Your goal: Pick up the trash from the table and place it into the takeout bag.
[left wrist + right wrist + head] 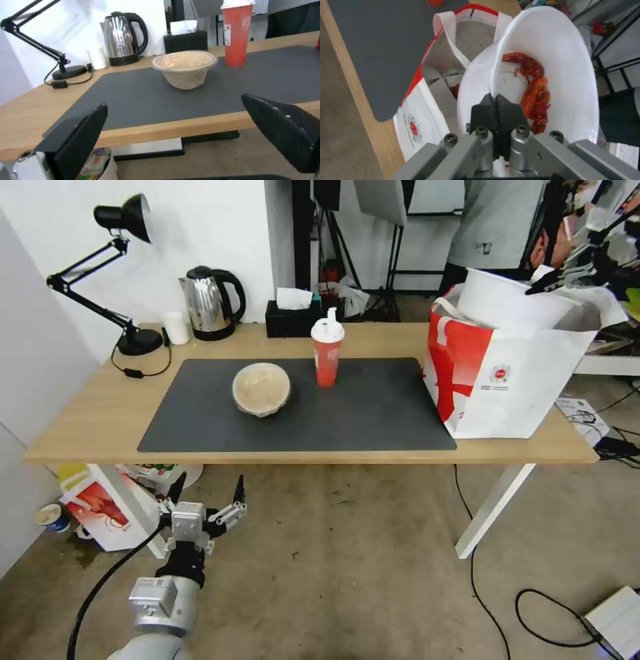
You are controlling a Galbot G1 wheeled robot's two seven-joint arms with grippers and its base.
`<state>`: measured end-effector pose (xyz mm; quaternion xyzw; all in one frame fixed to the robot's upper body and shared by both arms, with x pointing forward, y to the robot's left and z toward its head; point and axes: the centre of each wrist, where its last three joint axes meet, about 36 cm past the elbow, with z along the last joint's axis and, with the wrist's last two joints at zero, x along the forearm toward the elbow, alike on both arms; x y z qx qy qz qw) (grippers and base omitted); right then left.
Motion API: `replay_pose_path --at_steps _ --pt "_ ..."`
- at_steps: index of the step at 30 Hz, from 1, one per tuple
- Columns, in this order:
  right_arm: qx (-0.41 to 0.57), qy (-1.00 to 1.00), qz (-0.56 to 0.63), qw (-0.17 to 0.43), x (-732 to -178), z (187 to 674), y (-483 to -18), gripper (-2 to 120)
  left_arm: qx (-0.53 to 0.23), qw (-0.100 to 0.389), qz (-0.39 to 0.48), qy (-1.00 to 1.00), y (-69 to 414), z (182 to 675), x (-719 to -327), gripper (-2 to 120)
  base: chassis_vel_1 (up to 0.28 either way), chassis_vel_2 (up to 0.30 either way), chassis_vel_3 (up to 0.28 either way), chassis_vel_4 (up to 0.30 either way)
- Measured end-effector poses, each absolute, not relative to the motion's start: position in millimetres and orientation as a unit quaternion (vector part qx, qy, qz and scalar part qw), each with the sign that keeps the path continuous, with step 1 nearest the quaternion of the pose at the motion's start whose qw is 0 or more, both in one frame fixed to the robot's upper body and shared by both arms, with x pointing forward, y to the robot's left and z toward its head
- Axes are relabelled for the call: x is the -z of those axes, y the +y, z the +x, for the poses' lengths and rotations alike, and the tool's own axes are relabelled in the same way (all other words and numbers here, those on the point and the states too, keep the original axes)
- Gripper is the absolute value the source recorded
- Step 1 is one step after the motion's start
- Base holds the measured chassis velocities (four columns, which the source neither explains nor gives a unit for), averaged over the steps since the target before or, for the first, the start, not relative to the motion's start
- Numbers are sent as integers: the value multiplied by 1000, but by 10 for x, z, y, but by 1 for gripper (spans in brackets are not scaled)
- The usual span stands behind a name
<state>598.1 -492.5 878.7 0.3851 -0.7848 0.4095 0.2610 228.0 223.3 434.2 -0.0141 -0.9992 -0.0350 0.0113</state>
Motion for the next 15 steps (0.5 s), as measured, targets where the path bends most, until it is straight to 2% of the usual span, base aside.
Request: replay_pose_path --at_steps 15 --pt "-420 -783 381 256 -8642 6101 -4830 0 35 11 -14 -999 2233 2280 -4342 100 0 0 0 0"
